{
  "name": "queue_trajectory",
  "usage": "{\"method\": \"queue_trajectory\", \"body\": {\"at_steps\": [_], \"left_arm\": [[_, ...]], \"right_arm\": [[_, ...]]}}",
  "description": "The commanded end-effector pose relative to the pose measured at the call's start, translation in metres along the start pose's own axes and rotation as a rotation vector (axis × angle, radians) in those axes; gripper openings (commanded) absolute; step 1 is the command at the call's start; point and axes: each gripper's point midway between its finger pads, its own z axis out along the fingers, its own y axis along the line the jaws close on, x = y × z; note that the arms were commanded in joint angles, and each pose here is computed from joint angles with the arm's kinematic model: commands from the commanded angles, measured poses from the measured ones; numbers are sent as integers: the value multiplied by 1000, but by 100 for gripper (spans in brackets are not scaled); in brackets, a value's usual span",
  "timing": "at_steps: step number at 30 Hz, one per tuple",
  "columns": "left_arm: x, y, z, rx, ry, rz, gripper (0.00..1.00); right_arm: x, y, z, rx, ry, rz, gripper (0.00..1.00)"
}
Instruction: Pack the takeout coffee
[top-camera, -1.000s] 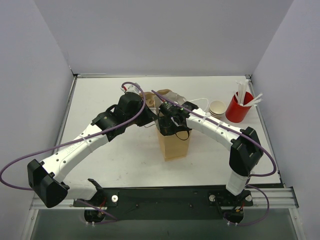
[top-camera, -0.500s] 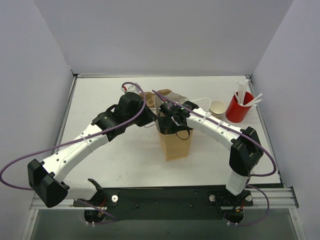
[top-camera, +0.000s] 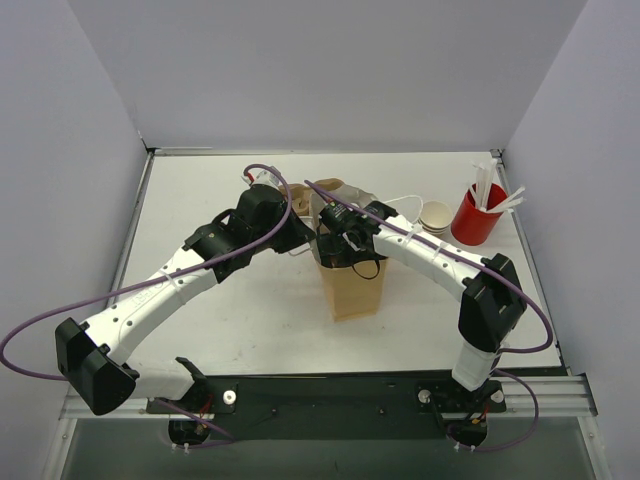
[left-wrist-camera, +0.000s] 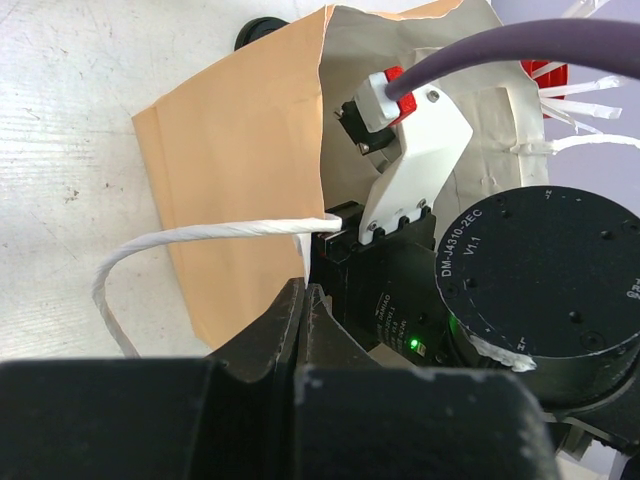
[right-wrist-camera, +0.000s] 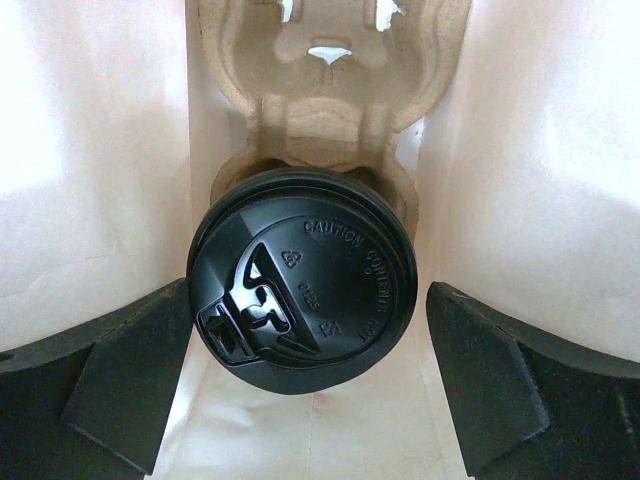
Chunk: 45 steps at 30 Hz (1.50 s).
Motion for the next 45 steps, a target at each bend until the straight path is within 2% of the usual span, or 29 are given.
{"method": "queue_trajectory", "body": {"at_steps": [1,45], "left_arm": [[-12,-9,-4,13,-28,5,0],[-16,-6,-1,-12,-26,-11,0]], "right_arm": [[3,-13,-16,51,10,-10,93],[-14,-15,-57,36,-88,19,94]]}}
